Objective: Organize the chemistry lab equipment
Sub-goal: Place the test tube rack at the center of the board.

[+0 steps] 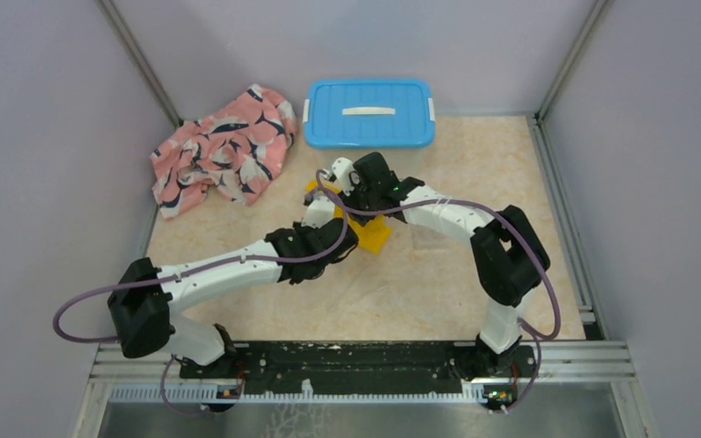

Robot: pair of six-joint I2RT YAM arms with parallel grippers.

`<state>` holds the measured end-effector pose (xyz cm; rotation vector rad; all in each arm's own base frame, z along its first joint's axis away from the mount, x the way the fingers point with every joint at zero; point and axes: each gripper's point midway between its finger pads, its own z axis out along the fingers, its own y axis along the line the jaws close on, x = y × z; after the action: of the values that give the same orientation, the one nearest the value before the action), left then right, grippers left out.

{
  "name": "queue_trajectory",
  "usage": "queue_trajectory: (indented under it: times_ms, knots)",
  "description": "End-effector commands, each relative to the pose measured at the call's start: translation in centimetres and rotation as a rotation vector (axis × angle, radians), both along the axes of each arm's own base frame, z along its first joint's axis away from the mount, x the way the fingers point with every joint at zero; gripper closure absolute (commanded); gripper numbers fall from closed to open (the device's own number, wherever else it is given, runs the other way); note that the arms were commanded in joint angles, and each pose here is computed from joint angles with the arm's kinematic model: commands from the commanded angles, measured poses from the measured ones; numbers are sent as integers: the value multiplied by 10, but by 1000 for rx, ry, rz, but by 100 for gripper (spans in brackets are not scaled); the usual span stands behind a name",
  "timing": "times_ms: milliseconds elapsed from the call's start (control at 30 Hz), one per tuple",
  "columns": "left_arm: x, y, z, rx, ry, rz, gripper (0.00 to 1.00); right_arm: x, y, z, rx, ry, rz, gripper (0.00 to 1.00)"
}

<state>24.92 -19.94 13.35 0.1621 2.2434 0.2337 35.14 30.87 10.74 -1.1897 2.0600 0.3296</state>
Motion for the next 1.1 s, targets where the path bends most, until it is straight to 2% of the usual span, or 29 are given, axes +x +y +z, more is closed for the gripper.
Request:
queue_trajectory:
  times_ms: [0,133,467,567,767,933,1067]
  knots:
    - [-19,-20,-23,-60,52,-62,96,26,15,23,49,-139,0,100]
    - [-31,-30,-40,-70,82,-97,93,31,10,15,30,-156,-21,100]
    - [-39,-45,-69,0,99,-127,73,35,0,-2,0,-174,-50,100]
    - [-35,-44,-76,31,85,-137,61,36,-2,-7,-4,-167,-55,100]
    - [-28,-61,-75,-5,37,-243,41,38,-6,-12,-3,-157,-72,99]
    - [-22,-67,-71,1,-1,-306,35,38,-7,-14,-5,-151,-77,94]
    - [-15,-70,-72,14,-2,-333,35,39,-9,-17,-9,-145,-81,82]
